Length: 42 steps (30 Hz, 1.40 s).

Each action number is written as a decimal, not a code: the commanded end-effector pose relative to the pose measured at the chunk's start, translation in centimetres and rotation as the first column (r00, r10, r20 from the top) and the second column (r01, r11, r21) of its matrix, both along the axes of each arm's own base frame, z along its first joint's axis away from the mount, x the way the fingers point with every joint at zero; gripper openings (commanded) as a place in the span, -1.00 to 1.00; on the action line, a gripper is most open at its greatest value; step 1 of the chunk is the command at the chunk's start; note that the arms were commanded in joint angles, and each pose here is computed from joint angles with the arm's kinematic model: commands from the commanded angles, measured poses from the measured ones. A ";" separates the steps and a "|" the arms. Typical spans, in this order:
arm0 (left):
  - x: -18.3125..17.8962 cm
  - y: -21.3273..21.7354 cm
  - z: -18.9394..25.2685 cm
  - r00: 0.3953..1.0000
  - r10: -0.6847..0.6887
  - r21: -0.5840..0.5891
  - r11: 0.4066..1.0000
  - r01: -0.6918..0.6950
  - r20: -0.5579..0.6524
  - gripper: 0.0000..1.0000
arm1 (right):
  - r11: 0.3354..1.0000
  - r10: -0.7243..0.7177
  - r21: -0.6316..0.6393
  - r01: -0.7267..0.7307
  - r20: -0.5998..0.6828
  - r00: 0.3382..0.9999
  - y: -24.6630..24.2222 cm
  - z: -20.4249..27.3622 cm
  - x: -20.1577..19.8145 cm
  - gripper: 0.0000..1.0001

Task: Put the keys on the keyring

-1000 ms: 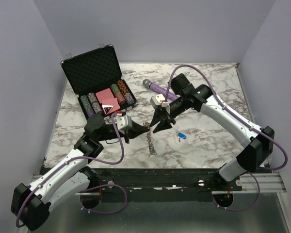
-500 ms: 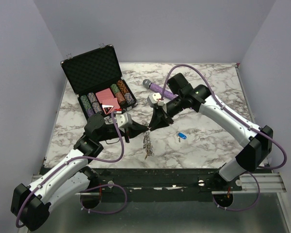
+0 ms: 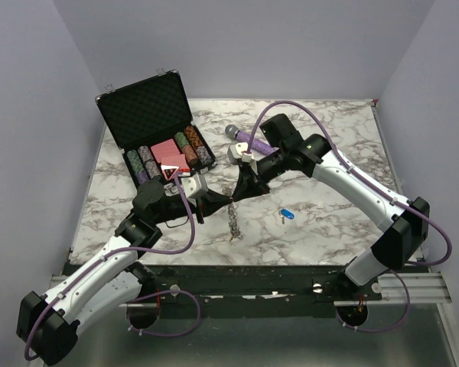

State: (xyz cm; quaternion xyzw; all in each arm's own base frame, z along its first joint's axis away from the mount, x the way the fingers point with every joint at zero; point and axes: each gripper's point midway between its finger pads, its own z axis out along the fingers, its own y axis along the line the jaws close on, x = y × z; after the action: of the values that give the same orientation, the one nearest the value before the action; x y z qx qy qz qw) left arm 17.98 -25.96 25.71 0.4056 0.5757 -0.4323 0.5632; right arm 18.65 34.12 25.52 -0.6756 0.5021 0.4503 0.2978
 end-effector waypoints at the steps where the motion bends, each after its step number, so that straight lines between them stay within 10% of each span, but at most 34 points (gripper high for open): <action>1: 0.6 0.3 2.8 0.998 0.046 -0.059 0.997 -0.043 0.037 -1.00 | 1.000 0.004 0.013 -0.004 -0.005 1.000 0.9 0.0 -0.2 -0.88; 21: 0.0 0.4 0.0 0.992 0.053 -0.172 0.982 -0.072 -0.114 -0.89 | 0.998 -0.046 0.035 0.052 -0.135 0.990 1.4 -0.6 -0.1 -0.99; 42: -0.2 0.9 -2.1 0.989 0.068 -0.225 0.970 -0.096 -0.131 -0.18 | 0.998 -0.035 0.053 0.046 -0.187 0.982 1.1 -1.7 -0.3 -0.99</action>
State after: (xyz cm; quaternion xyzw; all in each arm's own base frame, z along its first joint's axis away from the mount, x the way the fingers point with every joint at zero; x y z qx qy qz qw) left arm 17.97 -25.23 22.44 0.2938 0.5929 -0.4882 0.5690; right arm 18.35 34.77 22.65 -0.6122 0.5564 0.4973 0.2615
